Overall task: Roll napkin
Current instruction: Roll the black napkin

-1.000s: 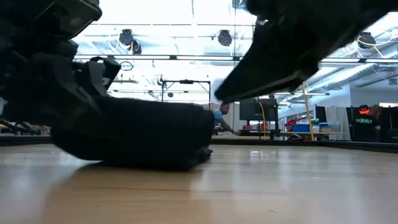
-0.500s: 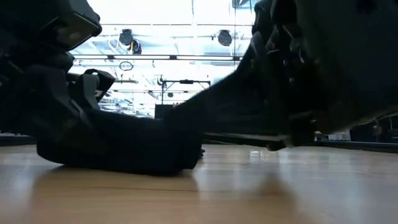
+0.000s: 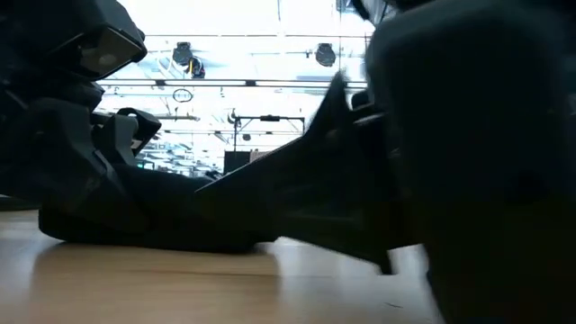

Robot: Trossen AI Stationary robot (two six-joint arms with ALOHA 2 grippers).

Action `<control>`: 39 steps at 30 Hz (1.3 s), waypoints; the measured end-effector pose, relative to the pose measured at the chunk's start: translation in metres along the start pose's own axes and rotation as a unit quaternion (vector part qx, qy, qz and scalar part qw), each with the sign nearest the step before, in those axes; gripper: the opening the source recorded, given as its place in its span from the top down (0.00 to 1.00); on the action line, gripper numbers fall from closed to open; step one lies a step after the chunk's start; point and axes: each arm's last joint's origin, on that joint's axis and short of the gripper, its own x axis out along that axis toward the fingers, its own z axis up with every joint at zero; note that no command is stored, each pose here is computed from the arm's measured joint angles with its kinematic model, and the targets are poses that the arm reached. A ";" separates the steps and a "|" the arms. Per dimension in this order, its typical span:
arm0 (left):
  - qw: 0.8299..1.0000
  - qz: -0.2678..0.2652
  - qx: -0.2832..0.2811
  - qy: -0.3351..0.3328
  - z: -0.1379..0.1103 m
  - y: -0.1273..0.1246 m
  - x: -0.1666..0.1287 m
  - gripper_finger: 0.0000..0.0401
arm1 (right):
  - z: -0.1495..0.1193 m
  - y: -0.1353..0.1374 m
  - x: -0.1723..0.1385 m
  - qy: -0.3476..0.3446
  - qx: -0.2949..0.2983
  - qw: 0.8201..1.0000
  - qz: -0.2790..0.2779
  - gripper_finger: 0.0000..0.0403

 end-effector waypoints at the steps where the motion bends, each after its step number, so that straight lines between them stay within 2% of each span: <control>1: 1.000 -0.001 0.001 0.001 0.000 -0.001 0.000 0.87 | 0.001 0.001 -0.002 0.004 -0.006 1.000 0.001 0.28; 7: 1.000 -0.003 0.003 0.002 -0.001 -0.002 -0.001 0.87 | 0.002 0.002 -0.004 0.003 0.011 1.000 0.006 0.28; 11: 1.000 -0.004 0.003 0.002 -0.001 -0.002 -0.001 0.87 | 0.001 -0.005 0.005 0.006 -0.005 1.000 0.000 0.28; 20: 1.000 -0.005 -0.007 0.001 -0.001 -0.002 -0.001 0.87 | -0.005 -0.020 0.026 0.021 0.037 0.998 0.049 0.31; 24: 1.000 -0.006 -0.010 0.001 -0.001 -0.002 -0.001 0.87 | -0.006 -0.024 0.029 0.026 0.049 0.997 0.045 0.42; 29: 1.000 -0.005 -0.012 0.003 -0.001 -0.002 -0.001 0.87 | -0.007 -0.028 0.033 0.031 0.078 0.996 0.042 0.66; 31: 1.000 -0.005 -0.031 0.004 -0.001 -0.002 -0.001 0.86 | -0.007 -0.029 0.034 0.034 0.093 0.994 0.045 0.77; 35: 0.998 -0.041 -0.050 0.028 0.001 -0.003 -0.010 0.73 | -0.008 -0.029 0.036 0.043 0.110 0.991 0.060 0.95; 37: 0.996 -0.049 -0.059 0.039 0.005 -0.002 -0.022 0.64 | -0.008 -0.029 0.036 0.046 0.115 0.990 0.067 0.97; 39: 0.996 -0.049 -0.066 0.046 0.011 0.001 -0.035 0.55 | -0.007 -0.029 0.035 0.049 0.124 0.989 0.068 0.94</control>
